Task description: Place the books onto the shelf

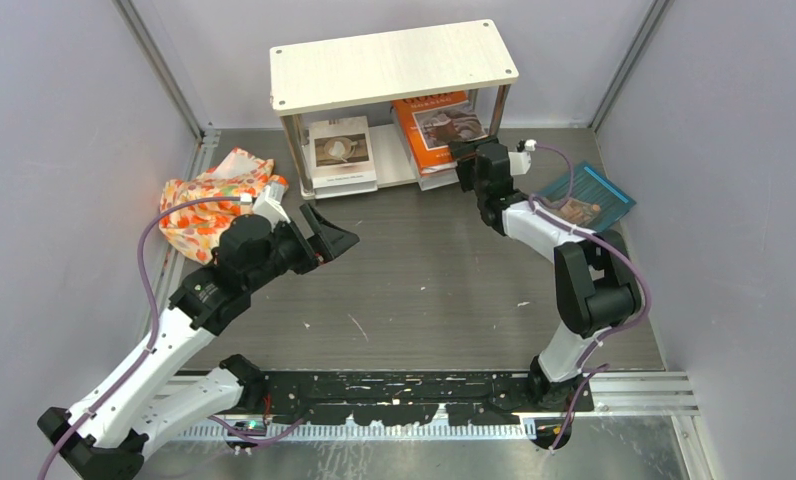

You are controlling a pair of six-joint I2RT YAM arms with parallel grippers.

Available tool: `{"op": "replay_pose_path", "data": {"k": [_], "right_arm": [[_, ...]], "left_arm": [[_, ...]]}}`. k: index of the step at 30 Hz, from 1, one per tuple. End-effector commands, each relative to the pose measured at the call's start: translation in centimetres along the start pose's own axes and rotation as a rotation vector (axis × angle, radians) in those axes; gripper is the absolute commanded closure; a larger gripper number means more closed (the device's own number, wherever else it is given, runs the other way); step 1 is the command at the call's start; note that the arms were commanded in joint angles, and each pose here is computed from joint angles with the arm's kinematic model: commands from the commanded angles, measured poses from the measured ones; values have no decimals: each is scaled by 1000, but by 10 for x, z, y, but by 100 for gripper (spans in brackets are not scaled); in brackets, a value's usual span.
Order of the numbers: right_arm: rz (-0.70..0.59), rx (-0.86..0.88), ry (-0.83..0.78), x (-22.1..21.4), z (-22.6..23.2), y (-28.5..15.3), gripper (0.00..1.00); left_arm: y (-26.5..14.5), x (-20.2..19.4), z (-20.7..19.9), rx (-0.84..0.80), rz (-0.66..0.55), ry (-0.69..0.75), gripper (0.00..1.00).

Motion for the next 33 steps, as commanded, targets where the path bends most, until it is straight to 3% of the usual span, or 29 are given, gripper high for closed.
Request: {"op": "replay_pose_path", "data": {"k": [1, 6, 20, 33], "right_arm": [[4, -13, -51, 2, 14, 3, 36], [6, -56, -75, 7, 9, 11, 28], [-9, -113, -124, 18, 11, 5, 28], [-26, -98, -179, 33, 19, -35, 27]], "left_arm": [[-3, 10, -8, -20, -37, 7, 12], [-1, 10, -7, -14, -31, 13, 12], [3, 13, -11, -28, -33, 12, 12], [3, 16, -17, -51, -39, 10, 12]]}}
Point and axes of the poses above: each gripper's point midway between its finger pads, its own y axis out along the fingers, its own z axis along the line the jaws close on, x = y × z, the point moved 2 cm from there along -y, back along the fingers, and after that the axes turned 3 degrees about -y, right-handed, at the moved point
